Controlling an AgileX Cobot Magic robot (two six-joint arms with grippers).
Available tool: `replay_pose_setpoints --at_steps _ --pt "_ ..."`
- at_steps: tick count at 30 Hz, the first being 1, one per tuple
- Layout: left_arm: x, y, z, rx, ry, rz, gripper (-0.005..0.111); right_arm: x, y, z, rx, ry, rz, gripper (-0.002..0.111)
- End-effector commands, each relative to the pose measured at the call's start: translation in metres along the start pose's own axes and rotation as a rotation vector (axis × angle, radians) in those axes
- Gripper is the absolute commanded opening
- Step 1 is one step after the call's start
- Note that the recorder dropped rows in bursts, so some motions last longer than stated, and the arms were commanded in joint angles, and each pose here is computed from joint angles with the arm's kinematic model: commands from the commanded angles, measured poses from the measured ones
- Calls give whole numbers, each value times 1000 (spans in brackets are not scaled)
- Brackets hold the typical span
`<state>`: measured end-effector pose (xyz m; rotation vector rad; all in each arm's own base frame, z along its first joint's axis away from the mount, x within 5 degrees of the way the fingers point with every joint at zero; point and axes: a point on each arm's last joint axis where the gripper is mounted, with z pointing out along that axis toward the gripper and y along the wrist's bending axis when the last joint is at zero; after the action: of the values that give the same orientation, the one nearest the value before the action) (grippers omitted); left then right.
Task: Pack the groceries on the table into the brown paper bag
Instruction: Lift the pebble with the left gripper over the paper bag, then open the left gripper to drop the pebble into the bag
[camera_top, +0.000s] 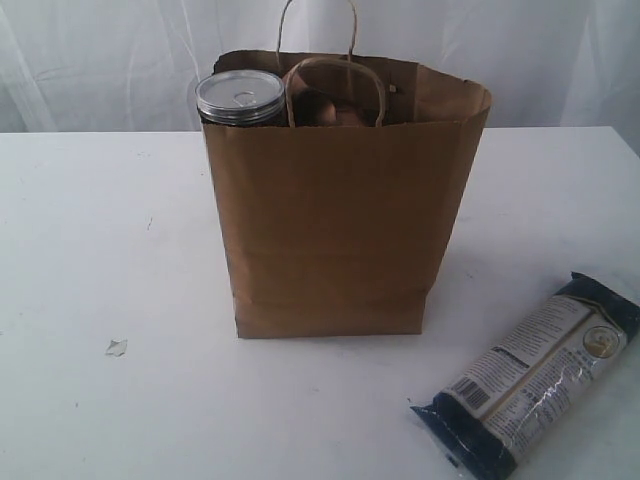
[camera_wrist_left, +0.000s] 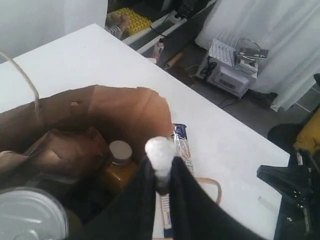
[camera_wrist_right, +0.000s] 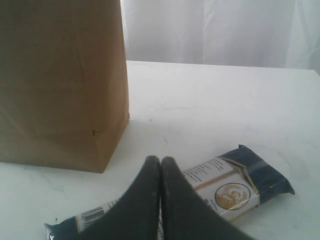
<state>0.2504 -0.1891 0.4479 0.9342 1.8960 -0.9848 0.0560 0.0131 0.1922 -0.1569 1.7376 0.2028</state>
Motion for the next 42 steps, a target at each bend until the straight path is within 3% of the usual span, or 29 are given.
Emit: replay_pose_setpoints --at_steps 1,6,20,29,32,39,42 --pt "3 3 28 45 13 23 0 1 -1 0 9 -1 2 0" --pt "1 -1 61 74 11 100 0 1 -1 0 9 -1 2 0" --pt "9 2 109 132 75 103 0 1 -1 0 9 -1 2 0" --pt "15 12 123 111 82 90 2 1 -1 0 9 -1 2 0" --pt "17 15 127 108 88 86 13 1 -1 0 9 -1 31 0" --pt "13 19 129 74 35 63 64 1 -1 0 9 -1 26 0" --pt "8 17 127 74 18 74 70 1 -1 0 9 -1 26 0"
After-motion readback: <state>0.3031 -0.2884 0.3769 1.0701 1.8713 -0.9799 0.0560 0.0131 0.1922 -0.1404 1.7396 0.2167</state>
